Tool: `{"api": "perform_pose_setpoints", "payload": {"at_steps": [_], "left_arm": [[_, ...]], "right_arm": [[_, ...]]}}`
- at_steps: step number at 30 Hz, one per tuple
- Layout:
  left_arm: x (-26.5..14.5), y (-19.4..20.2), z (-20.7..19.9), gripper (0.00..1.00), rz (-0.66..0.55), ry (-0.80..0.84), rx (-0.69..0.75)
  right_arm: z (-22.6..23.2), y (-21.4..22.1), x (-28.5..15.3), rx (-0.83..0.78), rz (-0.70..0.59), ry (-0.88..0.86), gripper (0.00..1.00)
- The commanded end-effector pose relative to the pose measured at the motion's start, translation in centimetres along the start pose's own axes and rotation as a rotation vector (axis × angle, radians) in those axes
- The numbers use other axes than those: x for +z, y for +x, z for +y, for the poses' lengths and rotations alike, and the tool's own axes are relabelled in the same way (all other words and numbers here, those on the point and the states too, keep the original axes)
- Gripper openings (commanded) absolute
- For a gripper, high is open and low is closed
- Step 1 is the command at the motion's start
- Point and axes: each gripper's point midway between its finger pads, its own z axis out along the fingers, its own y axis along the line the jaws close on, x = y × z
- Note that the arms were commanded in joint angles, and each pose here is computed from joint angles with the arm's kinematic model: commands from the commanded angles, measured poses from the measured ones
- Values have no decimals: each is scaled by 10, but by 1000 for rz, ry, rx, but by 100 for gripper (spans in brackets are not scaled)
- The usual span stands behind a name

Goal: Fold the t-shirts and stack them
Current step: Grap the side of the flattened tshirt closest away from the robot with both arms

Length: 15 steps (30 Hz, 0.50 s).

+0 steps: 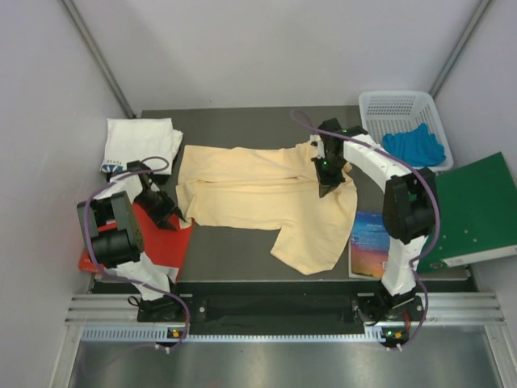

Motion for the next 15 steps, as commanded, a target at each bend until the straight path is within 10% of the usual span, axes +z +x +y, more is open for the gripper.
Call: {"api": "perform_pose_setpoints", "payload": {"at_steps": [1, 9, 15], "left_arm": [[7, -13, -4, 52, -42, 28, -13], [27, -18, 5, 60, -33, -6, -13], [38, -21, 10, 0, -21, -27, -10]], "right_arm": [[13, -12, -25, -8, -98, -40, 1], [24, 5, -45, -38, -120, -93, 34], [54, 41, -46, -158, -67, -73, 62]]}}
